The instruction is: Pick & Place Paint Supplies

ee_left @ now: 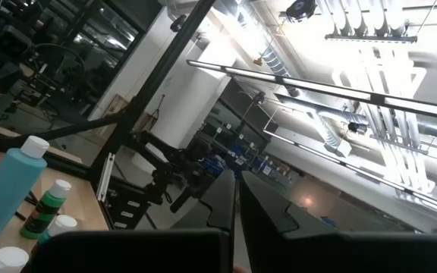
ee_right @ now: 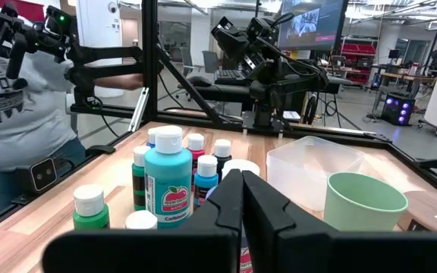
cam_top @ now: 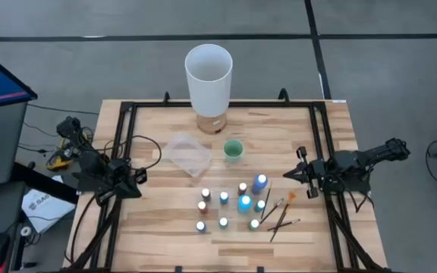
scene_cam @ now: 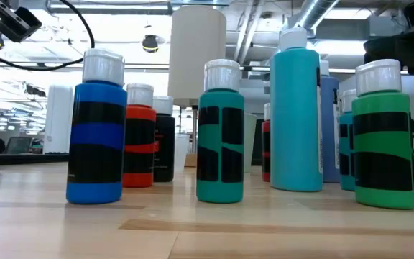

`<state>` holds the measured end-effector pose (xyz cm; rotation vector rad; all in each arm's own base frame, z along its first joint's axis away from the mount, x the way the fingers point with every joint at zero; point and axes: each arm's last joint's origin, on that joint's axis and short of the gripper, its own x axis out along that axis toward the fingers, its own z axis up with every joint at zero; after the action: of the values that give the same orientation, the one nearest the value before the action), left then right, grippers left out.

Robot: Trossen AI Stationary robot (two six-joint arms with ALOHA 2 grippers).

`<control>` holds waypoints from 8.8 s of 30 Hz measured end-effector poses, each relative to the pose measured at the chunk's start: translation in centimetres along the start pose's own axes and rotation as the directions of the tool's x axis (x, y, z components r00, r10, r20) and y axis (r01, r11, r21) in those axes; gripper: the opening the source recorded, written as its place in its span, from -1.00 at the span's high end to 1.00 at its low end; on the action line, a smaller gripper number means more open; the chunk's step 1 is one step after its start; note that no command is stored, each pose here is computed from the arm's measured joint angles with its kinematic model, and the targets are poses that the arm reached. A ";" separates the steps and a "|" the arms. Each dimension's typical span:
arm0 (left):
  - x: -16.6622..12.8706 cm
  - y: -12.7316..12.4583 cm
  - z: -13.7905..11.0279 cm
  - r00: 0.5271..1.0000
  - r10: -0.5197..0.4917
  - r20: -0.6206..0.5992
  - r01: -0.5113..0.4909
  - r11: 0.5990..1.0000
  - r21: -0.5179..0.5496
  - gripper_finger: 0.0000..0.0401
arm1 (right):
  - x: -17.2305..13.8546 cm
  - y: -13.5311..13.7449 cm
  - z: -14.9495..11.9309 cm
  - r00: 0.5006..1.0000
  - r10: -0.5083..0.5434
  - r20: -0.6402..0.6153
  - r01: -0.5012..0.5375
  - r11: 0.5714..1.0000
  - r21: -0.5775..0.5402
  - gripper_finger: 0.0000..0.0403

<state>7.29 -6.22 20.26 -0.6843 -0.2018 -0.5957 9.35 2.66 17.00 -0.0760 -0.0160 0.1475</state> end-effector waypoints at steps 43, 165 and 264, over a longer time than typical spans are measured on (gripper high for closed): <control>0.0 0.0 0.0 1.000 -0.001 0.000 0.001 1.000 0.000 0.96 | 0.0 -0.1 0.0 1.000 -0.006 0.000 0.006 0.972 -0.233 1.00; 18.8 12.6 0.4 0.348 0.713 -0.608 -0.136 0.681 0.720 -0.04 | 0.0 -0.1 0.0 1.000 -0.006 0.000 0.006 0.972 -0.233 1.00; 8.2 12.7 11.3 -0.035 0.999 0.033 -0.794 -0.048 0.606 0.58 | 0.0 -0.1 0.0 1.000 -0.006 0.000 0.006 0.972 -0.233 1.00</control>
<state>21.55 5.19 25.07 -0.0226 0.6068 0.7814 9.37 2.61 17.01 -0.3109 -0.0327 0.1389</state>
